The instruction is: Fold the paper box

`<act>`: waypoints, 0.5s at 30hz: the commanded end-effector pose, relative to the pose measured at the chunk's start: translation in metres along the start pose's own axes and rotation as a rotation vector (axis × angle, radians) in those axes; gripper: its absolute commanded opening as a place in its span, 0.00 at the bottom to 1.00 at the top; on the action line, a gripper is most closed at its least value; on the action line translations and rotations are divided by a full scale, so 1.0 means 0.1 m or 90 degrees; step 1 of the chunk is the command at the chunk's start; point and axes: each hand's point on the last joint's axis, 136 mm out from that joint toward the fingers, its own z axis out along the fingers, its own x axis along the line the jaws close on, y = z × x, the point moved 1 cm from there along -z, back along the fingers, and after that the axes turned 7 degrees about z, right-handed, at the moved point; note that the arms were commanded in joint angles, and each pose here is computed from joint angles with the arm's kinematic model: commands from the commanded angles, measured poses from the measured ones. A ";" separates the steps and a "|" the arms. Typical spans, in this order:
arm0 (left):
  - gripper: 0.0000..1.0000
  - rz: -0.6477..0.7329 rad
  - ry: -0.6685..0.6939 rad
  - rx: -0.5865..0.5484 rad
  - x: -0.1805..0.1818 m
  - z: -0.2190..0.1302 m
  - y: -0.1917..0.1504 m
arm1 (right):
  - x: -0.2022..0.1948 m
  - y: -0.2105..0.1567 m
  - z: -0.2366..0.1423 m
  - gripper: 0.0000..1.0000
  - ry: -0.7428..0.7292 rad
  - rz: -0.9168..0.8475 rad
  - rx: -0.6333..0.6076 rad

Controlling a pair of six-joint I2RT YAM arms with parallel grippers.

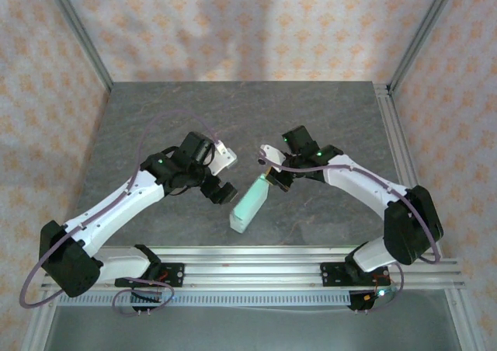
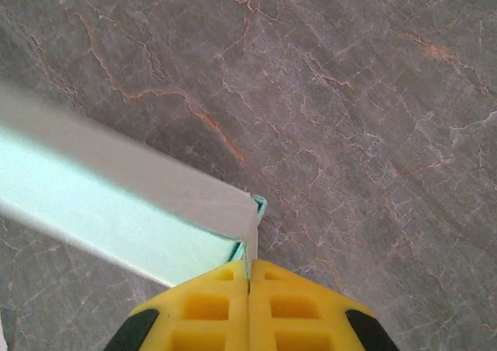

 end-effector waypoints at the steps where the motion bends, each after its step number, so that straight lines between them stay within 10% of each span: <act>1: 1.00 -0.017 0.016 -0.002 0.05 0.00 -0.01 | 0.01 0.07 -0.03 0.00 0.003 -0.007 0.000; 15: 1.00 -0.242 0.193 -0.190 0.48 -0.48 0.27 | -0.45 0.24 -0.24 0.00 -0.216 0.107 -0.067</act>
